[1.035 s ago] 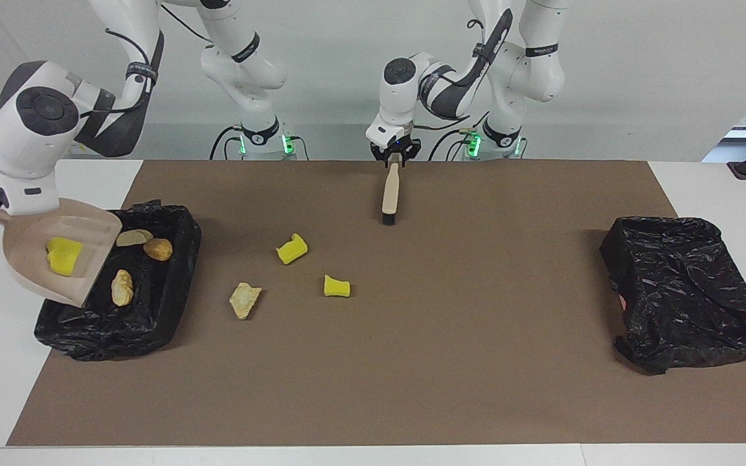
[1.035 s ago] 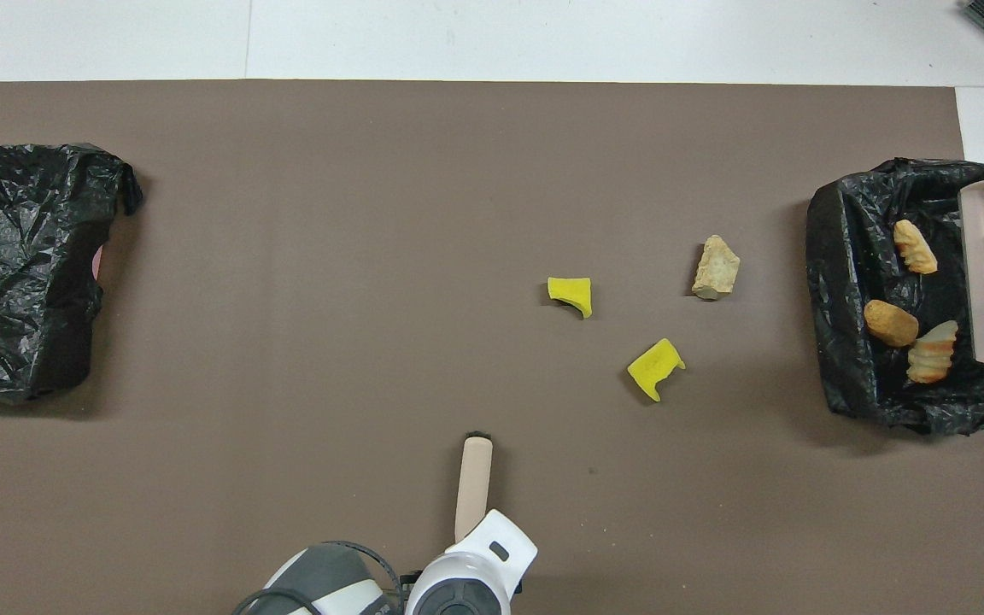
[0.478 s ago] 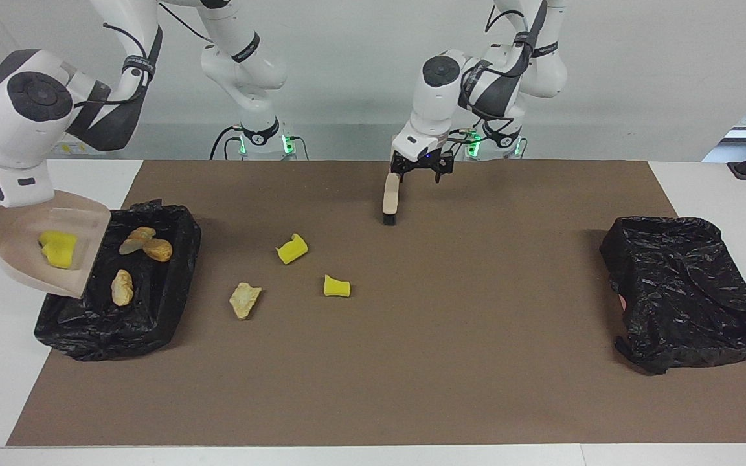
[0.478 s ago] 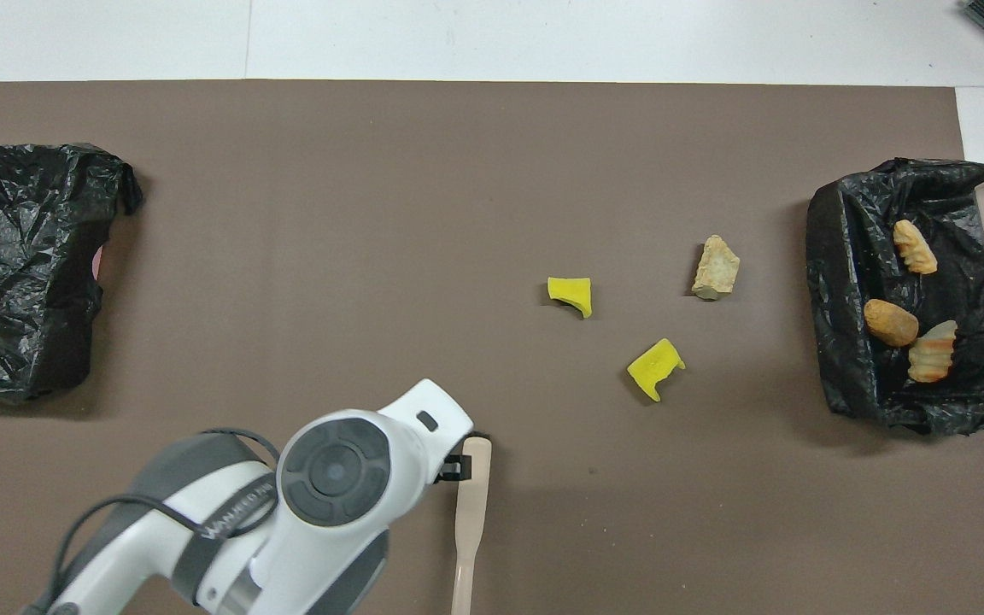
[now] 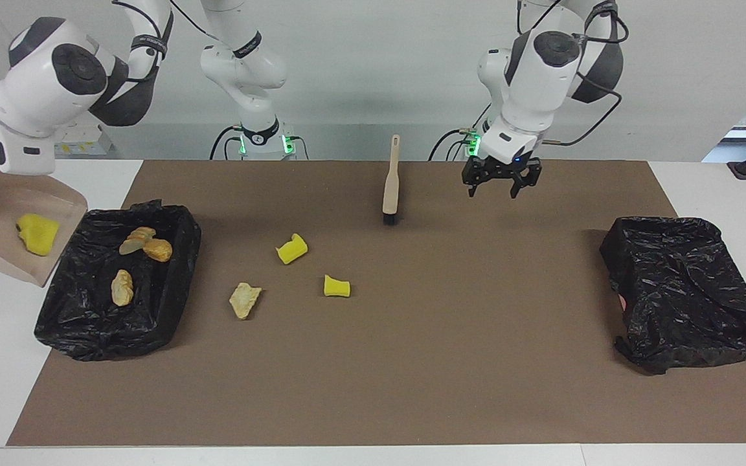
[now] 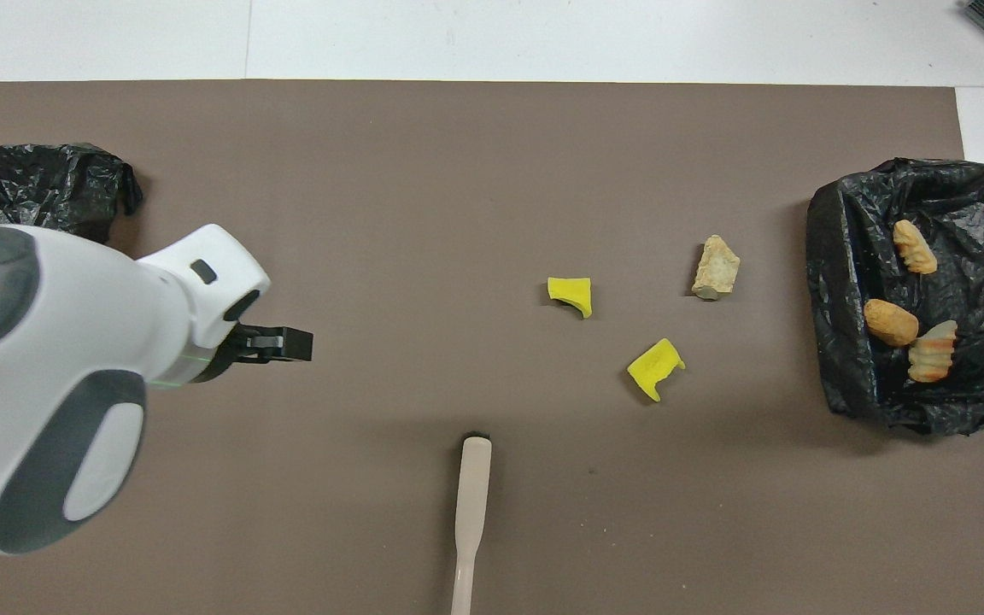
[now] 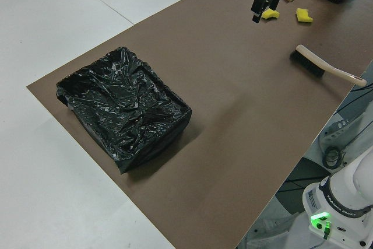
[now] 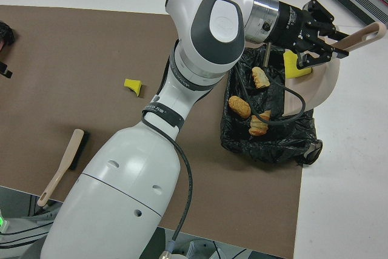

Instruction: Sweep and dump trash in bin

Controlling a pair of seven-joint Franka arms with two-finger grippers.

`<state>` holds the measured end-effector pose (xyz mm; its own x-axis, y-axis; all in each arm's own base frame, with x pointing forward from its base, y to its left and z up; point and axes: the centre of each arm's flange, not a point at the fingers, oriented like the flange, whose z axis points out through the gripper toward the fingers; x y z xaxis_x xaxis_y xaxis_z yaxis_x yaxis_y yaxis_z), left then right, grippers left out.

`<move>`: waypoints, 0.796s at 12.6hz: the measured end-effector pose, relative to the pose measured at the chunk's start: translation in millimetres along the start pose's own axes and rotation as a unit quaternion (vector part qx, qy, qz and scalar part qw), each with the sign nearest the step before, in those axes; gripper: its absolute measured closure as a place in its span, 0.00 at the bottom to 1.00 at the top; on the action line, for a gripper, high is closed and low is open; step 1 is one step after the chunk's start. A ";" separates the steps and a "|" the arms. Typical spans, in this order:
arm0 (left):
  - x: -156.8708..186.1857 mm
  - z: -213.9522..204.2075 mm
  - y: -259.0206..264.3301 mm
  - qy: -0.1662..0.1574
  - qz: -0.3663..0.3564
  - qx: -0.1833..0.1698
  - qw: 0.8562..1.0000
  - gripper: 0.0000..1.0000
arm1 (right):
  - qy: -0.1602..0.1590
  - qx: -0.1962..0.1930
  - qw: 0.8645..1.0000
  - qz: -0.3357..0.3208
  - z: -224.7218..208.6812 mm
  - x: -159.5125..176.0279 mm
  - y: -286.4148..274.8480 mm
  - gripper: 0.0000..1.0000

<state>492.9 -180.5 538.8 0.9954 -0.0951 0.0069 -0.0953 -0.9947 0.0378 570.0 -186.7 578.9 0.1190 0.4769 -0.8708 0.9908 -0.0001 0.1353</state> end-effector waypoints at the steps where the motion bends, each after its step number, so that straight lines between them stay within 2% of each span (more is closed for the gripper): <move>1: 4.9 -14.7 -19.8 -0.002 0.009 0.001 1.000 0.00 | 0.002 0.002 1.000 -0.005 1.3 16.4 -1.5 0.67; 3: 13.0 -49.2 -58.9 0.006 0.017 0.000 1.000 0.00 | -0.019 -0.009 0.999 -0.025 -3.6 31.1 1.4 0.67; 4: 14.9 -69.5 -75.7 0.013 0.020 0.001 1.000 0.00 | -0.038 -0.017 0.998 -0.036 -6.5 28.0 3.3 0.67; 6: 13.5 -107.7 -101.1 0.023 0.033 0.013 0.999 0.00 | -0.052 -0.023 0.997 -0.056 -11.3 16.4 5.0 0.67; 8: 13.4 -130.4 -110.3 0.019 0.048 0.032 0.998 0.00 | -0.050 -0.024 0.995 -0.079 -14.5 11.1 4.4 0.67; 10: 22.9 -135.2 -112.1 0.008 0.050 0.032 0.998 0.00 | -0.017 -0.033 0.994 -0.099 -11.1 20.7 4.4 0.67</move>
<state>526.0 -66.0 669.9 0.9807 -0.1943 0.0236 -0.1936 -0.9807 -0.0286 576.1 -167.0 566.7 -0.0741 0.4324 -0.8986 0.9888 0.1489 -0.0099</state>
